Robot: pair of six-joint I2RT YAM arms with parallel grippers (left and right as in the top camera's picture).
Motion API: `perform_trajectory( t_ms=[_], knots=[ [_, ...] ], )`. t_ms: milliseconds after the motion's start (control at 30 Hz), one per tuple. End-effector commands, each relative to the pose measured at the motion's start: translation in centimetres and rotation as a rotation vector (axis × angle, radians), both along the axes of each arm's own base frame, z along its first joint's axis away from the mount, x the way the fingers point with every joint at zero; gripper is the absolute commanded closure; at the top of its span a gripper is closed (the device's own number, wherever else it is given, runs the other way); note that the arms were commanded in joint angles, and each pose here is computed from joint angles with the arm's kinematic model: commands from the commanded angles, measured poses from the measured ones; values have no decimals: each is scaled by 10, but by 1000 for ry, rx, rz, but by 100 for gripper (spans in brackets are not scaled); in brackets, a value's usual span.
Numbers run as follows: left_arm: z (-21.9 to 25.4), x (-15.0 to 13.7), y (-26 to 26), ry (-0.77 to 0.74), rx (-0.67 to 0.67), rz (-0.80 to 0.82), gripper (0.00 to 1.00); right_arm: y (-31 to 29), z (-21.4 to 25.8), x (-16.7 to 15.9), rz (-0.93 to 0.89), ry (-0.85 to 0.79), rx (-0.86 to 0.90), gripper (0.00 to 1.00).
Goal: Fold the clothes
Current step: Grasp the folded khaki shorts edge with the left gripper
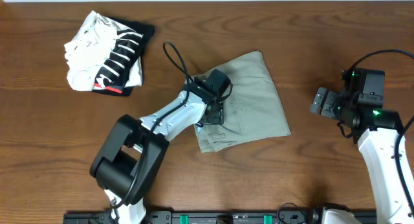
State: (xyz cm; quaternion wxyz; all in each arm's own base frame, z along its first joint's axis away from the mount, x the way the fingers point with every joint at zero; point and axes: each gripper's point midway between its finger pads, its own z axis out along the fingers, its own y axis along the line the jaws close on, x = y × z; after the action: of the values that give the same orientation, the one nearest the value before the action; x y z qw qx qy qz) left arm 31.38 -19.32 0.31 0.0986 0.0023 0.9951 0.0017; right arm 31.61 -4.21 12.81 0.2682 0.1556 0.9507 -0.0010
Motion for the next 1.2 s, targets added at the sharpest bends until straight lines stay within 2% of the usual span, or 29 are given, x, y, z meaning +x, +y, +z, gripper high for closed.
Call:
perform_trajectory(
  t_ms=[0, 100, 200, 300, 433, 1100, 1133, 1167],
  knots=[
    [14, -5, -3, -17, -39, 21, 9, -4, 1, -1, -23, -2, -6, 1],
    [34, 1, -6, -68, -91, 83, 6, -4, 1, -1, -23, -2, -6, 1],
    [48, 7, -4, -97, -150, 225, 3, -4, 1, -1, -23, -2, -6, 1],
    [49, 8, -2, -93, -183, 354, 3, -4, 1, -1, -23, -2, -6, 1],
    [43, 8, -3, -93, -201, 418, 3, -4, 1, -1, -23, -2, -5, 1],
    [-30, 1, 16, -7, -42, 478, 2, -4, 1, -1, -23, -3, -5, 1],
    [-33, 0, 16, -2, -37, 477, 3, -4, 1, -1, -23, -2, -5, 1],
    [-34, -1, 17, 1, -34, 473, 11, -4, 1, -1, -23, -2, -5, 1]
  ],
)
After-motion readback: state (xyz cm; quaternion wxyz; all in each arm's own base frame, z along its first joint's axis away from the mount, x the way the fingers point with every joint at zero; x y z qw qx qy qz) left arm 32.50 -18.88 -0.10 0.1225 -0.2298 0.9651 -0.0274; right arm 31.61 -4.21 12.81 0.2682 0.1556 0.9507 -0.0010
